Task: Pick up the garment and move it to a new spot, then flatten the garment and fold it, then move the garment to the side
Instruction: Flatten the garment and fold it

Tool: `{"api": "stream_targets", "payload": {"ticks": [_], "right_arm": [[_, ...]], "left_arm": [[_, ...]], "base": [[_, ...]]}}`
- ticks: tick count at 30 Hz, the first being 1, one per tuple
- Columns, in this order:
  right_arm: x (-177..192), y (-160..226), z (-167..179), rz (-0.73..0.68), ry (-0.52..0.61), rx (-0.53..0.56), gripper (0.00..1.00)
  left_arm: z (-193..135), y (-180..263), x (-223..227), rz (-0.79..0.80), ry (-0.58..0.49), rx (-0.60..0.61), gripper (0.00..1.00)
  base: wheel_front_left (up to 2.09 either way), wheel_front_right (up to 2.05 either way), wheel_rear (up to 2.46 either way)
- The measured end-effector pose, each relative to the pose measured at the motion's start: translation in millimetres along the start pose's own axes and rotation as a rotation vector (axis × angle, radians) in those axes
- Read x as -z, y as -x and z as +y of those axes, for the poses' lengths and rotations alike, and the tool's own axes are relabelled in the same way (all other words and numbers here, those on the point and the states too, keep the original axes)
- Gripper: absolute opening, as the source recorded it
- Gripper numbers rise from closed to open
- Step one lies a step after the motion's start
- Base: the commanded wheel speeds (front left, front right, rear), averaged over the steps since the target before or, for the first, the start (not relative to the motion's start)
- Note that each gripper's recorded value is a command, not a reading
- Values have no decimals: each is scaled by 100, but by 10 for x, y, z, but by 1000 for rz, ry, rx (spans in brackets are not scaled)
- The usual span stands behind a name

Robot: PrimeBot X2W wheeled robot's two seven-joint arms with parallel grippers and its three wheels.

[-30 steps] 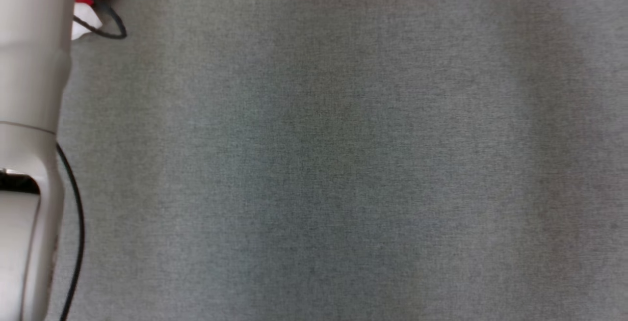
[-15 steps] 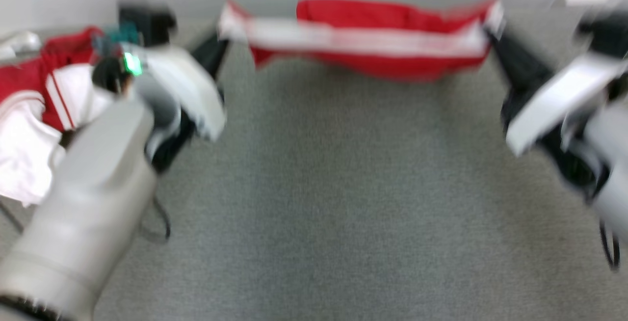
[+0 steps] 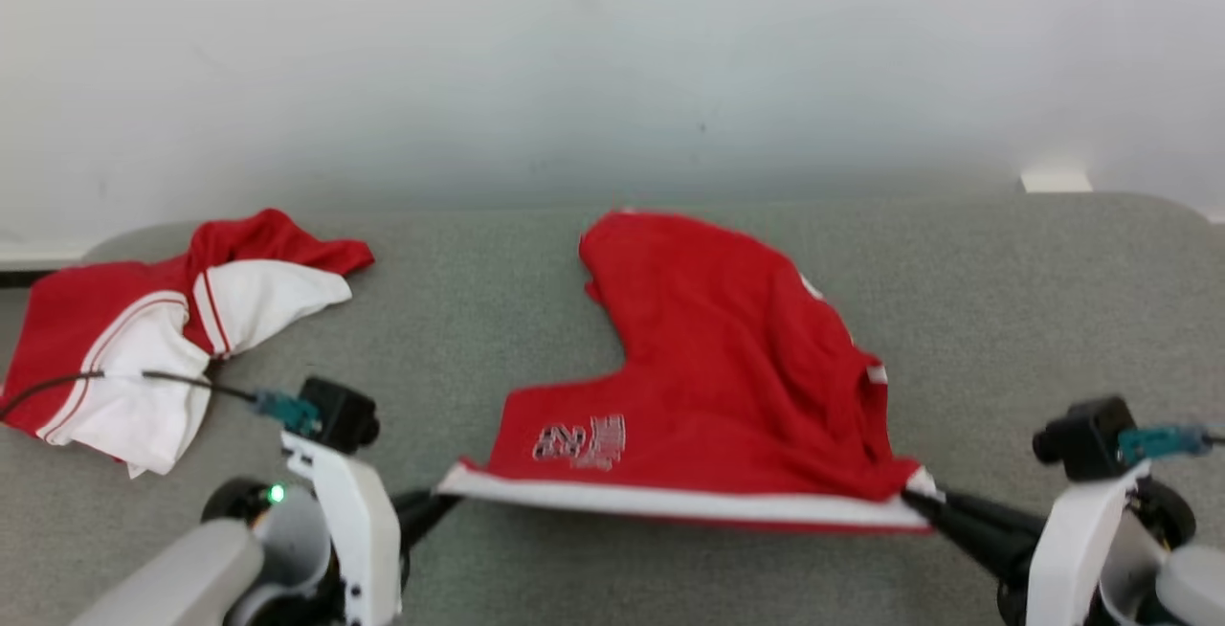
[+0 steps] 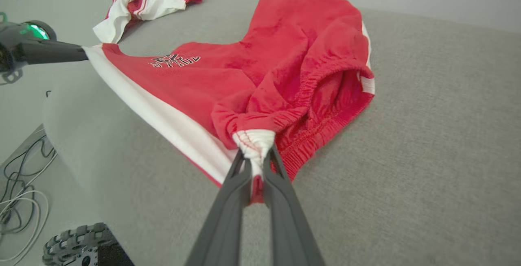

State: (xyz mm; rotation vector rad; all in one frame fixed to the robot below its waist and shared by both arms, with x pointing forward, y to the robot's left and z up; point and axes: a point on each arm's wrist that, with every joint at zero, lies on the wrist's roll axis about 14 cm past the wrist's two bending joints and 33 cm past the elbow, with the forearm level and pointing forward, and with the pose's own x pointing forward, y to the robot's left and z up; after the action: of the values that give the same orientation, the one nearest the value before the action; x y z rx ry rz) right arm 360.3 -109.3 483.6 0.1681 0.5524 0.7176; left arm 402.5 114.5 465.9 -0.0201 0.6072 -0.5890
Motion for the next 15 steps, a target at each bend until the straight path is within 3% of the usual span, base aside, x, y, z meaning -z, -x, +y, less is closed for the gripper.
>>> {"api": "stream_targets", "payload": {"ticks": [8, 15], "right_arm": [[431, 398, 335, 131, -26, -70, 0], [243, 454, 311, 72, -55, -60, 0]], "left_arm": [[-435, 498, 301, 139, -5, 67, 0], [-494, 581, 66, 137, -1, 87, 0]], "base": [[0, 0, 0], [0, 0, 0]]}}
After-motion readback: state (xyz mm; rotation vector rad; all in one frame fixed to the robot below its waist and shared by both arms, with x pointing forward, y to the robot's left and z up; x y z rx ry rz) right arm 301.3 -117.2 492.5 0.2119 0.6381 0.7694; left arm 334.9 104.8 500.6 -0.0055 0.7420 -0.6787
